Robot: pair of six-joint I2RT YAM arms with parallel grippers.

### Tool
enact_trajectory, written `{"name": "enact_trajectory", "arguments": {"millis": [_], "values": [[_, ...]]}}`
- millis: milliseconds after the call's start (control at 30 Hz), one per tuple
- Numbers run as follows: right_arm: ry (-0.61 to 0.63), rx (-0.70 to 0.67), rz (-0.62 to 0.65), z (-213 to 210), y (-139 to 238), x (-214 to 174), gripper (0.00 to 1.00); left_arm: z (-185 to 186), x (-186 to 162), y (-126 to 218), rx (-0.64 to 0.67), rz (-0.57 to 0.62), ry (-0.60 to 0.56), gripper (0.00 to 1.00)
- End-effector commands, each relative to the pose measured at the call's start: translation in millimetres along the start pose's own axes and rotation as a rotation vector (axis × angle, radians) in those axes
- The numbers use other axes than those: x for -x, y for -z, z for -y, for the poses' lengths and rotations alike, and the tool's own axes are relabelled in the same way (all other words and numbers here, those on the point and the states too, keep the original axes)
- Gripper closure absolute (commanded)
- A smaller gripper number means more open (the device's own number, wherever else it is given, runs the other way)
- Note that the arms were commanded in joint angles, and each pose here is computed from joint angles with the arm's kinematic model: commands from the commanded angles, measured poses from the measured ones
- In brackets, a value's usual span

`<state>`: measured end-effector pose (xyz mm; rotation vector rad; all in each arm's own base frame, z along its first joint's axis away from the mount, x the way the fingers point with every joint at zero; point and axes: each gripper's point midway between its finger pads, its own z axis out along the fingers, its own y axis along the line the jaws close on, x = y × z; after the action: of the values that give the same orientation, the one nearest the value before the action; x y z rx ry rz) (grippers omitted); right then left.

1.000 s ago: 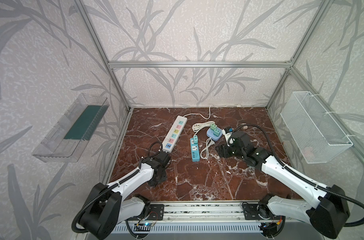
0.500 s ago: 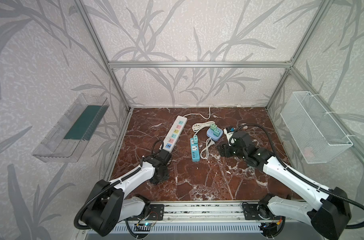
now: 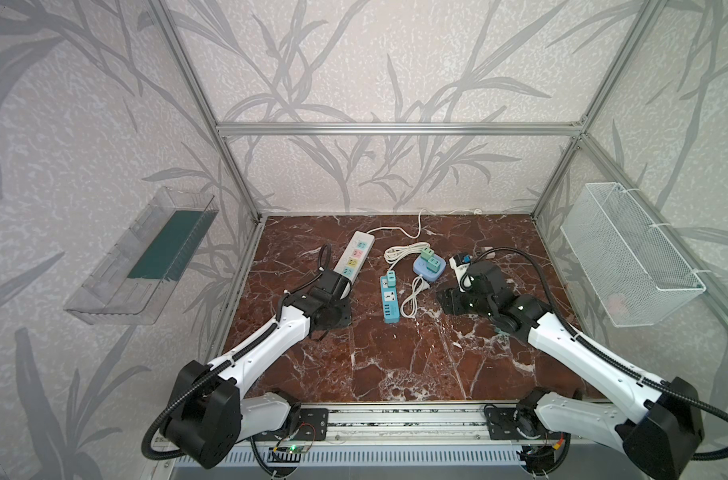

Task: Insert the plug
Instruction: 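Lift the green adapter with the left gripper and carry it toward the right gripper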

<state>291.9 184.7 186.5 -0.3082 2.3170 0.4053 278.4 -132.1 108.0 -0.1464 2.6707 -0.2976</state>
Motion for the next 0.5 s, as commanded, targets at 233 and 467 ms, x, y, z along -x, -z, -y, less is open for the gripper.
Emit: {"name": "enact_trajectory", "arguments": {"millis": [233, 467], "values": [[-0.088, 0.089, -0.011, -2.2, 9.9, 21.4, 0.29, 124.9, 92.9, 23.3, -0.230, 0.437, -0.603, 0.81], [-0.106, 0.241, -0.032, -32.8, 10.6, 38.6, 0.31, 173.2, 66.5, 39.6, -0.380, 0.727, -0.891, 0.83]]}}
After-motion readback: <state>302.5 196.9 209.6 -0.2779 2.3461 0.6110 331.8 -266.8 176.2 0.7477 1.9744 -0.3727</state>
